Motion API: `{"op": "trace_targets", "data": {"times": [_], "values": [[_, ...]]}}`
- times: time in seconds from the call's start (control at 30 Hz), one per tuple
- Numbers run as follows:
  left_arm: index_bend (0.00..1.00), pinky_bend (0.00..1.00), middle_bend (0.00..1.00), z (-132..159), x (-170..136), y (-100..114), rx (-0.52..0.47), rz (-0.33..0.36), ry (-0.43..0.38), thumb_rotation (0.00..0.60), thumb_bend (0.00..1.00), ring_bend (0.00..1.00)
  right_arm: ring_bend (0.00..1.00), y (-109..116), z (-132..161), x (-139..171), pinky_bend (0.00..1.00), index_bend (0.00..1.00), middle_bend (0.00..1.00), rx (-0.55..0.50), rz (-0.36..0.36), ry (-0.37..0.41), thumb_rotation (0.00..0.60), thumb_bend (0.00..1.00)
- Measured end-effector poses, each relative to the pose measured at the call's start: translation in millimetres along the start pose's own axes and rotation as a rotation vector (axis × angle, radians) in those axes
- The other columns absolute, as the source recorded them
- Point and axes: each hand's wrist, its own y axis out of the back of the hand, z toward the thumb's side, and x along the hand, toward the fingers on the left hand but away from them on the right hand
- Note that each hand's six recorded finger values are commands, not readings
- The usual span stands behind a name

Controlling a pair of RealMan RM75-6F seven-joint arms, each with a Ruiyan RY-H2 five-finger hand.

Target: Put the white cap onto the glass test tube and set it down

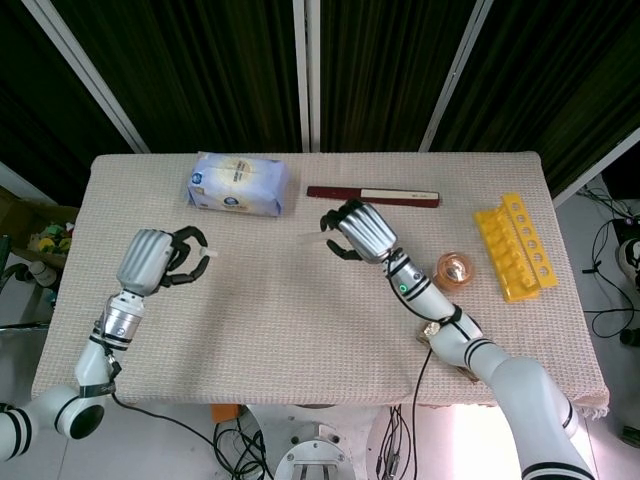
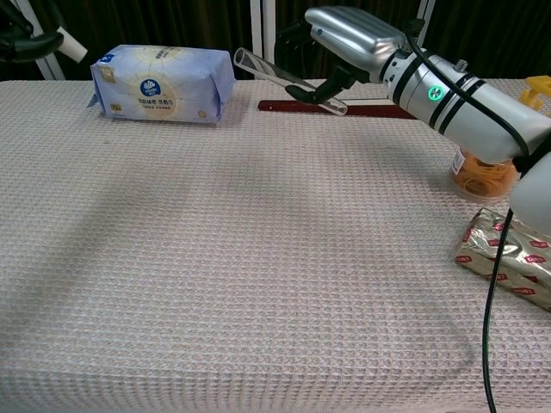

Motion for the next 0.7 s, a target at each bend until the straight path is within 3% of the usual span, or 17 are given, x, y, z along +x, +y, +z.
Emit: {"op": "trace_targets", "data": {"times": [0.13, 0.4, 0.7], "values": [[0.62, 1.00, 0.94, 16, 7, 4, -0.049, 0.031, -0.044, 0.477, 0.48, 0.88, 0.52, -5, 10, 3, 0.45, 0.82, 0.68, -0.125, -0.030, -0.010, 0.600, 0.61], [0.62, 1.00, 0.93, 37, 18, -10, -0.033, 0.052, -0.098, 0.475, 0.48, 0.88, 0.53, -15, 33, -2, 0.46, 0.82, 0.68, -0.372, -0.080, -0.027, 0.600, 0.62], [0.62, 1.00, 0.93, 47, 29, -15, 0.022, 0.072, -0.132, 0.477, 0.49, 0.88, 0.53, -27, 45, -7, 0.46, 0.82, 0.68, -0.474, -0.057, -0.050, 0.600, 0.63]]}}
